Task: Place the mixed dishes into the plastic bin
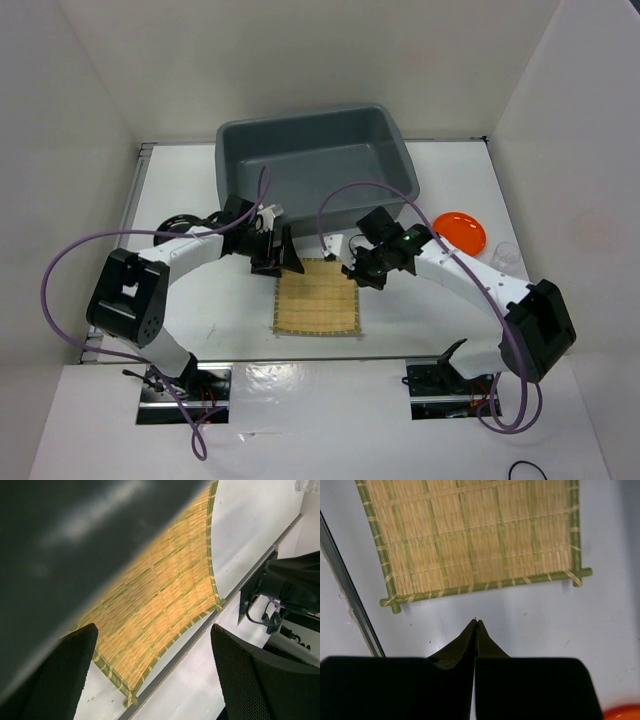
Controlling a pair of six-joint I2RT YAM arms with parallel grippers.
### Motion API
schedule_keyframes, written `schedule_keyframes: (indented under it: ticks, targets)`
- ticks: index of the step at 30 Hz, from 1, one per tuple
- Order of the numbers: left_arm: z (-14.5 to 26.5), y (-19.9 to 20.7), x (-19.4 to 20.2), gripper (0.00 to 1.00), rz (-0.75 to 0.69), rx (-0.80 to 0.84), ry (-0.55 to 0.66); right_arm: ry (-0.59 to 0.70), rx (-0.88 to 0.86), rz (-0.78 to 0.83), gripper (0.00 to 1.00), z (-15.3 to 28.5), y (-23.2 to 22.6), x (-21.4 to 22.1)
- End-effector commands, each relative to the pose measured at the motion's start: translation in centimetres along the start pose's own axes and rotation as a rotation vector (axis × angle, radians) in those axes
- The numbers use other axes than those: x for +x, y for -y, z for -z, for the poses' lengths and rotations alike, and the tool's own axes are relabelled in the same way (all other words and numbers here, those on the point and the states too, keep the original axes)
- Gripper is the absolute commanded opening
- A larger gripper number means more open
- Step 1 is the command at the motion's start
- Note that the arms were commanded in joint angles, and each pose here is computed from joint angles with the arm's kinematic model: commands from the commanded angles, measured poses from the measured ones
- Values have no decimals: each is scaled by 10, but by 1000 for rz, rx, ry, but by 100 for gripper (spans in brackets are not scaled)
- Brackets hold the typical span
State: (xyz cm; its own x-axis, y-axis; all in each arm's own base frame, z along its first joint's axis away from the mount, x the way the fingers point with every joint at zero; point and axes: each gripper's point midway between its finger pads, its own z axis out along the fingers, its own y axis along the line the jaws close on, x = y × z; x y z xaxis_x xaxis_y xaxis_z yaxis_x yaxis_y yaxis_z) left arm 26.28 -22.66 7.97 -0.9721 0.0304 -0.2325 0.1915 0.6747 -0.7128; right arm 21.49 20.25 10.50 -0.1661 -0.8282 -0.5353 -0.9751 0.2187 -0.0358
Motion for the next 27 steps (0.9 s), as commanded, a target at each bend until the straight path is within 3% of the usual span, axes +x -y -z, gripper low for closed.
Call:
schedule_keyframes:
  ticks: [1,4,8,11,15,18,22,27]
  targets:
    - [-8,-27,77,100,235,-93,-247,1,-8,49,0,-16,-5,-7]
    - [-7,-46,77,100,247,-209,-231,-13,-20,64,0,-25,-8,-6]
    - [2,-50,32,100,236,-255,-104,-4,-14,40,0,-26,-8,-8]
    - [20,-37,-38,100,154,-273,45,-18,-12,26,0,-27,-9,-3]
    - [43,-32,-91,100,91,-318,152,-34,-7,23,0,-25,-12,4]
    - [67,-6,-129,100,25,-297,253,-31,7,26,0,-22,-11,6]
    - [95,47,-138,100,-30,-167,314,-38,14,49,0,-21,-11,9]
    - [109,95,-94,100,-40,-60,304,-31,-8,47,0,-23,-14,8]
